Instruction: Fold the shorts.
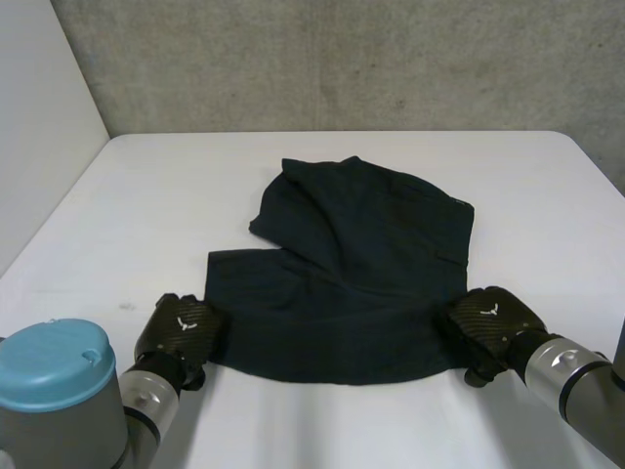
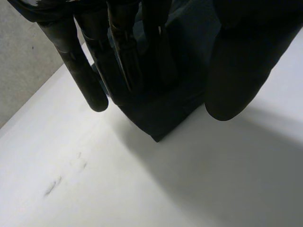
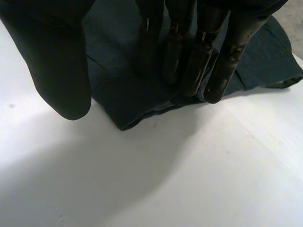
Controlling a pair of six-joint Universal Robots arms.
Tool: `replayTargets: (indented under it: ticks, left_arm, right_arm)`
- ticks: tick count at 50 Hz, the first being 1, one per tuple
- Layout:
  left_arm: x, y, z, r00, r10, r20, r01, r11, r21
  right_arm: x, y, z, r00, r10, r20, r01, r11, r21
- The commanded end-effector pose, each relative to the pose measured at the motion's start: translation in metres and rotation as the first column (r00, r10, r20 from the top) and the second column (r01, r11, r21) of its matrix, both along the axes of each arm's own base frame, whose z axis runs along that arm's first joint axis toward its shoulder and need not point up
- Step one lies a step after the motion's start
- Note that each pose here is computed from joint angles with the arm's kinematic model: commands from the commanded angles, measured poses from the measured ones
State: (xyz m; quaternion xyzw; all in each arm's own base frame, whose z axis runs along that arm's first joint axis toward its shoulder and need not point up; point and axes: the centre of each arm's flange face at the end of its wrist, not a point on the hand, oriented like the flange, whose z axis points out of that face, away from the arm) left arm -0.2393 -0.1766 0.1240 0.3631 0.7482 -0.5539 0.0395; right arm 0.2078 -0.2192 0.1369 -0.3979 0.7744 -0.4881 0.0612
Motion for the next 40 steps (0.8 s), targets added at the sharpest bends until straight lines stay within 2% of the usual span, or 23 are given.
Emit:
replayTargets:
  ticks: [1,21,33,40]
  left_arm:
    - [-0.006,-0.011,-0.002,1.0,-0.001,-0.005,0.001,1.0,-0.022]
    - [-0.006,-0.043,-0.011,0.998,0.021,0.051,-0.017,0.996,-0.089]
    - [-0.016,-0.048,-0.009,0.997,-0.075,0.012,0.076,0.993,-0.087]
    - [-0.008,-0.064,-0.013,0.999,-0.042,0.011,0.042,0.996,-0.082]
  right_arm:
    - [0.006,-0.007,0.0,1.0,0.013,0.013,-0.012,0.998,-0.062]
    - [0.019,-0.022,-0.019,1.0,0.003,-0.013,-0.005,0.993,-0.116]
    - [0.017,-0.026,-0.014,1.0,-0.009,-0.007,0.007,0.991,-0.133]
    - [0.016,-0.026,-0.012,1.0,-0.016,-0.004,0.016,0.991,-0.136]
